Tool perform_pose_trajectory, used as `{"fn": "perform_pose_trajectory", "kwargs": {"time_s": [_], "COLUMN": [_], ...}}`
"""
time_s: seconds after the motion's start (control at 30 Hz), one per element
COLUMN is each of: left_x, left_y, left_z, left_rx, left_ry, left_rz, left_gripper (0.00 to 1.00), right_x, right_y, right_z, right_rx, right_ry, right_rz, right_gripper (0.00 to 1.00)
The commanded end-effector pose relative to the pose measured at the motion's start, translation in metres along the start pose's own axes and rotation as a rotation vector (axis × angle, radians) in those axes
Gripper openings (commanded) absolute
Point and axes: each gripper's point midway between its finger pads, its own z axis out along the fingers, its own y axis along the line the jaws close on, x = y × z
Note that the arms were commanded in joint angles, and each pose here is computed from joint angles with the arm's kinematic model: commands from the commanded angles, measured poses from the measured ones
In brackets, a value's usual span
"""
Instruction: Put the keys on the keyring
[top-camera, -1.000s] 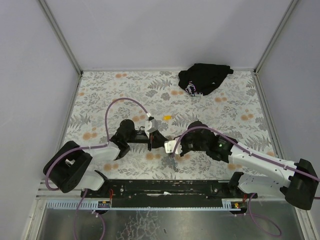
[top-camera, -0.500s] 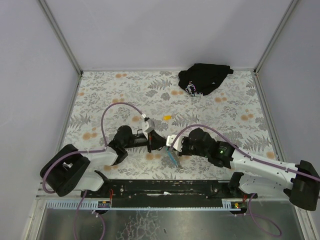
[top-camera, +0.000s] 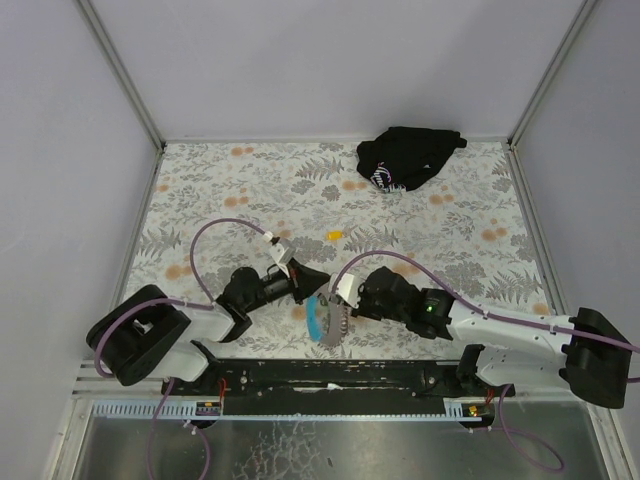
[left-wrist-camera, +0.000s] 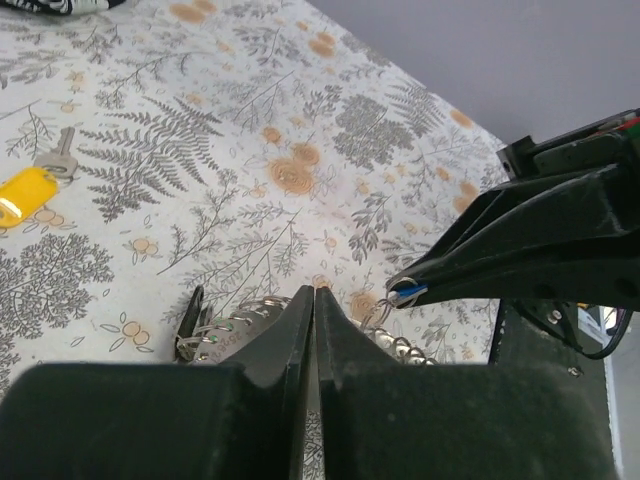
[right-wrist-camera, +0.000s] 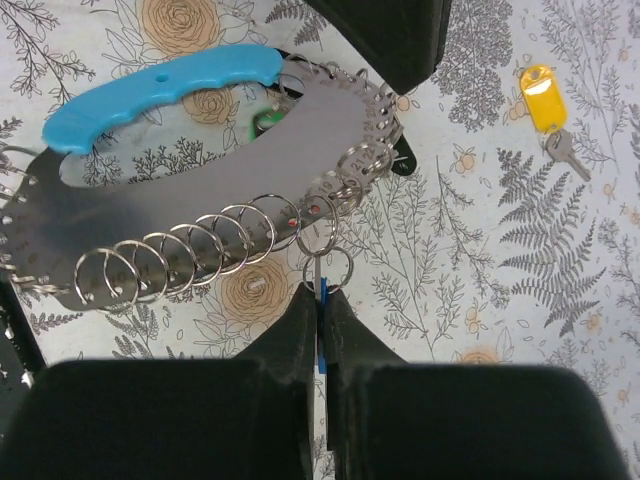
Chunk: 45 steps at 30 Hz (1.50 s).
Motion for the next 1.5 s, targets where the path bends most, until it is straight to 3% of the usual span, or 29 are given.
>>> {"fn": "perform_pose_trajectory", "kwargs": {"time_s": [0.0, 0.37, 0.7, 0.93, 1.13, 1.47], "left_x": [-0.030, -0.024, -0.020, -0.015, -0.014, -0.006], "left_y": [-0.017, -0.046, -0.044, -0.040, -0.049, -0.057], "left_z": [-0.003, 0.004, 0.010, 0.012, 0.014, 0.013], "left_rx": [0.062, 0.275, 0.330, 0.332, 0.403, 0.470], "left_ry": [-0.138, 0.027, 0.107, 0.138, 0.158, 0.202], "left_rz": [0.050, 0.242, 0.333, 0.339, 0.329, 0.301], "left_gripper": [0.05, 0.39, 0.50, 0.49, 0.33, 0.29], "right_x": [-0.036, -0.066, -0.076, -0.077, -0.080, -0.084], "right_y": [-0.024, -0.048, -0.039, -0.033, -0.030, -0.031], "right_z": [-0.011, -0.031, -0.034, -0.032, -0.032, -0.033], "right_rx": [0.105, 0.139, 0.034, -0.010, -0.035, -0.030], "right_ry": [-0.101, -0.137, -0.128, -0.137, -0.149, -0.155], "right_rz": [-0.053, -0.348, -0.545, -0.620, -0.644, -0.652], "right_gripper": [0.00, 0.00, 0.00, 0.00, 0.00, 0.00]}}
